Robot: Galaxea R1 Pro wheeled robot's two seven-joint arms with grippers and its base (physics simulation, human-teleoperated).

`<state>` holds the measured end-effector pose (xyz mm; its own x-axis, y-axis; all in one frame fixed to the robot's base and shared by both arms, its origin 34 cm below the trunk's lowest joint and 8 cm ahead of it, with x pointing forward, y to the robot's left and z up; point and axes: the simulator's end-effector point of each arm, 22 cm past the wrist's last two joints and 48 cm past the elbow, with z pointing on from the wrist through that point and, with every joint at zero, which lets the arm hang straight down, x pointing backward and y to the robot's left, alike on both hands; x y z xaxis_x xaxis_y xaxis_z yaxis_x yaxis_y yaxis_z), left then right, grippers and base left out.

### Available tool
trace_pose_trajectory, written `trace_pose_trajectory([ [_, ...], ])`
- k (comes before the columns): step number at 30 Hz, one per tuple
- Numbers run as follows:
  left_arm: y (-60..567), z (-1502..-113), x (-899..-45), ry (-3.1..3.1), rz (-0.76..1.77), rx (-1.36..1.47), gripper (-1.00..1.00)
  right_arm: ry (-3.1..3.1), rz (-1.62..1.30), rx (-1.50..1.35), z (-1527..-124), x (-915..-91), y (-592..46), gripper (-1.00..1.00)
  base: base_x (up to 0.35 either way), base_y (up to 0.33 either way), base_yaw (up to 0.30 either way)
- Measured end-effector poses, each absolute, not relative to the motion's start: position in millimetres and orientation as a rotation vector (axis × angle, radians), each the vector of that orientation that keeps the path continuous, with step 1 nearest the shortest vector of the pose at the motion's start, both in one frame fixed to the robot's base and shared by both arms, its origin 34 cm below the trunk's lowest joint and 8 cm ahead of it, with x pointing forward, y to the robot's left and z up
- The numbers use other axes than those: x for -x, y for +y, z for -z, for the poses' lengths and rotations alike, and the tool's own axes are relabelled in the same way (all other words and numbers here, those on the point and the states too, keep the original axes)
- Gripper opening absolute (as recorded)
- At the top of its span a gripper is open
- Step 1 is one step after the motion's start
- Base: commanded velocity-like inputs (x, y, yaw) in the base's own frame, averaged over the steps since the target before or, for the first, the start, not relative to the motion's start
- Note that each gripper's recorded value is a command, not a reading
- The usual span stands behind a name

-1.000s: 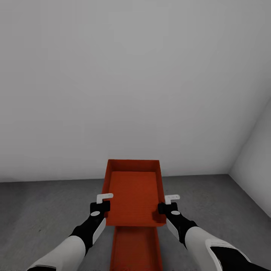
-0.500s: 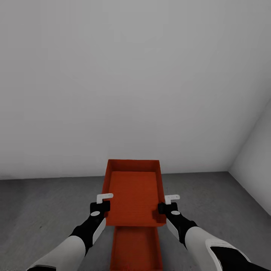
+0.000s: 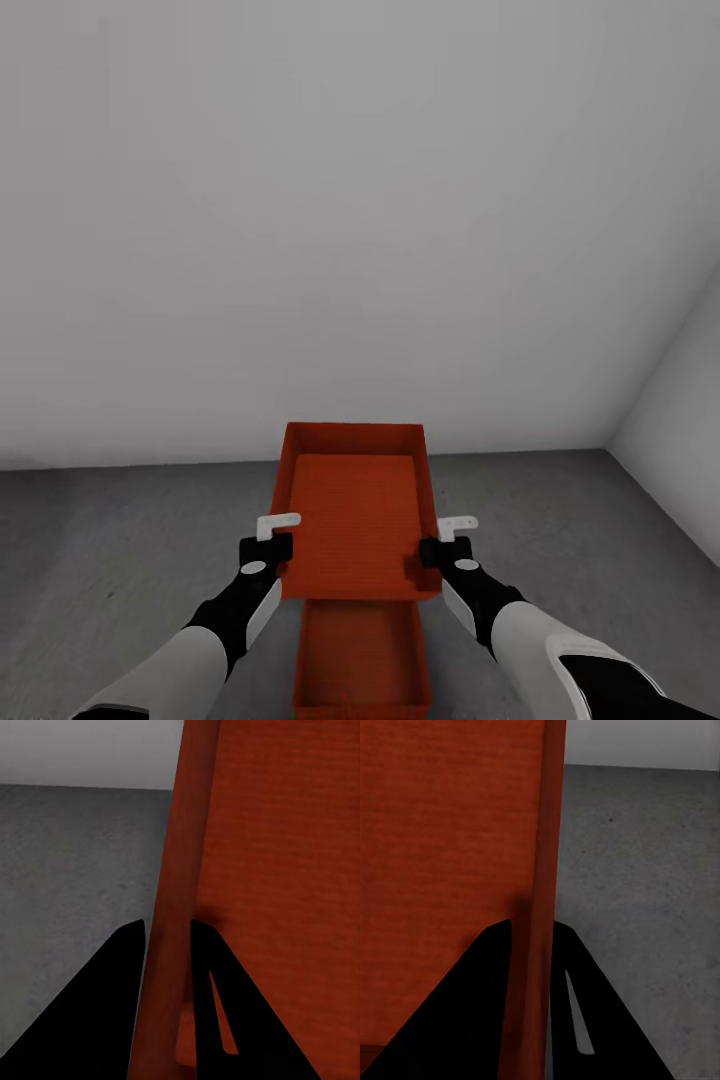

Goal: Move the two storage containers from the living room to the garage. In the garage, place one container on the floor and stack the other container on top of it (either order is fine).

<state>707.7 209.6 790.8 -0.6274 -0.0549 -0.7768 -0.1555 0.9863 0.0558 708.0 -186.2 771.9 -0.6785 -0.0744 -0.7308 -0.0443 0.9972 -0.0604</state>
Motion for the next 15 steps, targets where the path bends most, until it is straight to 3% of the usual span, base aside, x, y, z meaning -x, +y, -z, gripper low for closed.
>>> trace_pose_trajectory([
  [15, 209.6, -776.9, -703.1, 2.272, -0.150, 0.144, -1.00, 2.342, 0.046, 0.082, -757.7, -702.7, -186.3, -1.00, 0.000, 0.000, 0.000],
])
